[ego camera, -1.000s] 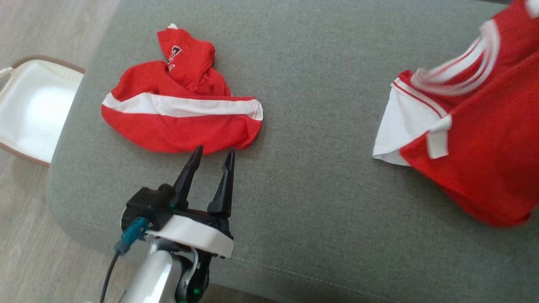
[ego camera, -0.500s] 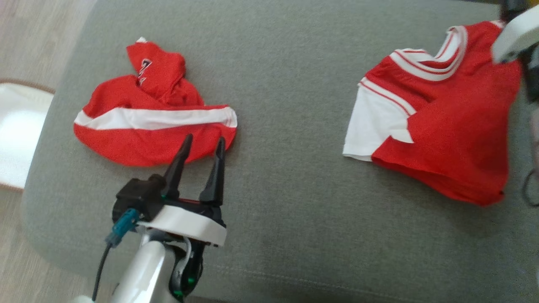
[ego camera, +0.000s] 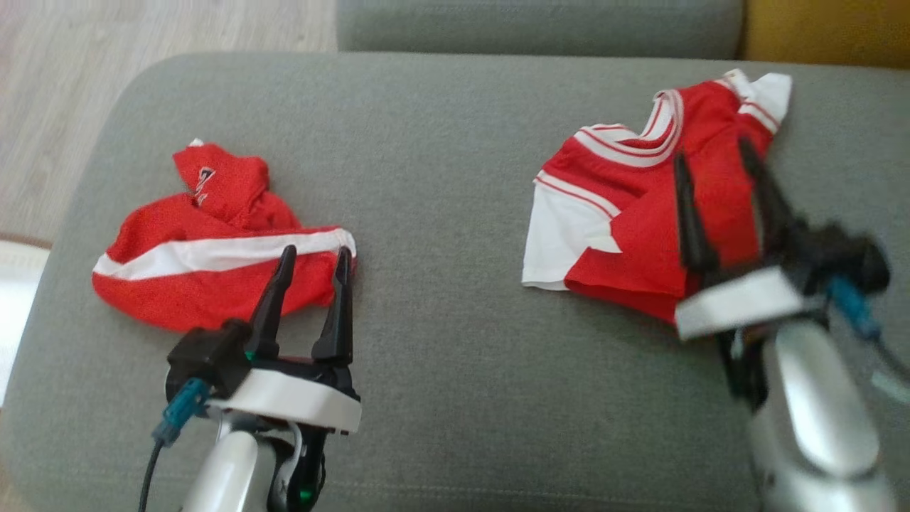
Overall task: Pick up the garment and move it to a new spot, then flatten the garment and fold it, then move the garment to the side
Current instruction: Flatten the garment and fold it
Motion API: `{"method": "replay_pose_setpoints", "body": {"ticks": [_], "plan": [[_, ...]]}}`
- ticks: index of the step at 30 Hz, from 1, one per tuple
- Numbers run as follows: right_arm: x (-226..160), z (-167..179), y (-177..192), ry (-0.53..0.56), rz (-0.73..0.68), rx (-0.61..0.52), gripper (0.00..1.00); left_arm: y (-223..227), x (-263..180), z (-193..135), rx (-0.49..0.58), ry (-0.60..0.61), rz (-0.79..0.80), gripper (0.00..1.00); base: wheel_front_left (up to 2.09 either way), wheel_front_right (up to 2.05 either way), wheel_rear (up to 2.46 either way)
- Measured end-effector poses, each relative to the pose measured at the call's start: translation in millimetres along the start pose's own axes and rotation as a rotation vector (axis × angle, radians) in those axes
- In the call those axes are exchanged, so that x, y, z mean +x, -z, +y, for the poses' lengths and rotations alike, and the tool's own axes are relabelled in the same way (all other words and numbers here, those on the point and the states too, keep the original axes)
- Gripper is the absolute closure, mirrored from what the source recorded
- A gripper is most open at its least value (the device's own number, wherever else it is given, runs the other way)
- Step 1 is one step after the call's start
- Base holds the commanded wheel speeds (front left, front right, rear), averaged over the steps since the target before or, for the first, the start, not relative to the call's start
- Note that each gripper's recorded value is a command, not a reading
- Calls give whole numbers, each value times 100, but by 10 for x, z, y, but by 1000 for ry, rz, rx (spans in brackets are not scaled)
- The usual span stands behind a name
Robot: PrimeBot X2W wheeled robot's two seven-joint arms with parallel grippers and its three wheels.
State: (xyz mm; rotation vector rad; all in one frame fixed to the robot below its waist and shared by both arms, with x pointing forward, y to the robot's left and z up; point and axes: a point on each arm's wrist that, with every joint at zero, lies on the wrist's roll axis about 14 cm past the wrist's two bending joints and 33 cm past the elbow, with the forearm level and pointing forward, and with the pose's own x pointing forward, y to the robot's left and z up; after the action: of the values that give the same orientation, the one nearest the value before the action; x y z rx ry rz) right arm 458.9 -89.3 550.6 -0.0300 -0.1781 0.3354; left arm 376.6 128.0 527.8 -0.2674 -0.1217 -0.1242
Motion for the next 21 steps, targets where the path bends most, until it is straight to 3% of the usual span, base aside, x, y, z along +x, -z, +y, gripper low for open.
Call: {"method": "replay_pose_setpoints", "body": {"ticks": [8,13,21], "plan": [[-683,35,280,47,89,19,0,-37,-52,-120,-21,40,-11,0,0,0,0],[-733,115,354,32,111,38,0,18,-82,-101,-24,36,7,0,0,0,0],[-632,512,664,-111,199,-11,0,182,-136,-14,-23,8,59,0,0,0,0]]}}
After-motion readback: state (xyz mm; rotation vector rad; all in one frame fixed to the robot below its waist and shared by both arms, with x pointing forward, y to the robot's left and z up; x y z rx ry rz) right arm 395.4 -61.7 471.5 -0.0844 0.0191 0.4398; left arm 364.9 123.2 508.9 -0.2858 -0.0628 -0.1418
